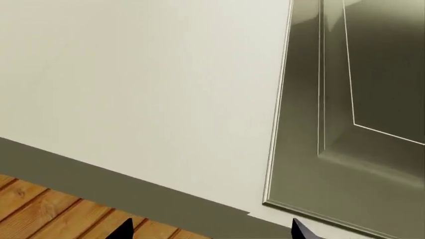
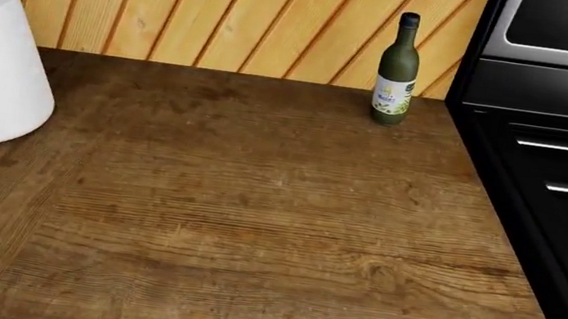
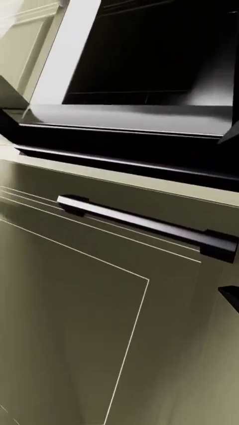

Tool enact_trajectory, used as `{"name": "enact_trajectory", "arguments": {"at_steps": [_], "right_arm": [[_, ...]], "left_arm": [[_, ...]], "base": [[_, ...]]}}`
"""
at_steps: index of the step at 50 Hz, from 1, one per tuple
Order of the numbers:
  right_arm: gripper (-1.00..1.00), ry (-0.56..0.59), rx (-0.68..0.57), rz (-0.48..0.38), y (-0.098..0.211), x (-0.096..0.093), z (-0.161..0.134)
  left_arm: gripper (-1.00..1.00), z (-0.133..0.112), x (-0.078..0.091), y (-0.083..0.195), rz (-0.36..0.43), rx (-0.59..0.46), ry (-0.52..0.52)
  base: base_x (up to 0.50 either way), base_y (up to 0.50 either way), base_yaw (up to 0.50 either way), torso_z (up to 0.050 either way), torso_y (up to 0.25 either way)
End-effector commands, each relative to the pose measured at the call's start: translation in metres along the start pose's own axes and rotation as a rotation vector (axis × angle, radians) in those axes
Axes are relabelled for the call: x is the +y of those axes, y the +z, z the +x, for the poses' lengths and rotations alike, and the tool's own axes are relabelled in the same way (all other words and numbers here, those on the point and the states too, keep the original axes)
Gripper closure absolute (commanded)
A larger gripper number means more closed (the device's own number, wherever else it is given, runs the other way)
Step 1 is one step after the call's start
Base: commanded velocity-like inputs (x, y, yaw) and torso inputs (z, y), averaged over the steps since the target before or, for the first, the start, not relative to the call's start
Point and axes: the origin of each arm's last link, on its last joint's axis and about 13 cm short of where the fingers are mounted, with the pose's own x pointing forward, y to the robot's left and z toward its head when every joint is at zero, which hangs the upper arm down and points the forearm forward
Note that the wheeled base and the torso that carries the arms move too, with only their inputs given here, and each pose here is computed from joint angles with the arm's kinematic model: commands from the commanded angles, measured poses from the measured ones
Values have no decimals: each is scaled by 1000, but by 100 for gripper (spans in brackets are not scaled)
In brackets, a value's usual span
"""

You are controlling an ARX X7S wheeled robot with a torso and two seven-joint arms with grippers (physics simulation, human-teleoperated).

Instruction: Close the microwave door

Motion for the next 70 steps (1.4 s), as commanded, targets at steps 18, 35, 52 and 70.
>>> {"name": "enact_trajectory", "arguments": {"at_steps": [18,35,52,70], "right_arm": [[-100,-18,-58,-19,32,-6,36],[-100,-46,-46,-48,32,-15,46],[-100,-88,-22,-77,27,-27,52],[-100,-115,8,-99,16,-36,57]], "left_arm": [[-100,-1,0,1,-5,-1,-3],[-100,-1,-1,0,-6,4,-6],[-100,-2,-2,1,-7,4,-10],[-100,-3,-3,1,-7,4,-14]], "base": [[0,0,0,0,0],[0,0,0,0,0],[0,0,0,0,0],[0,0,0,0,0]]}}
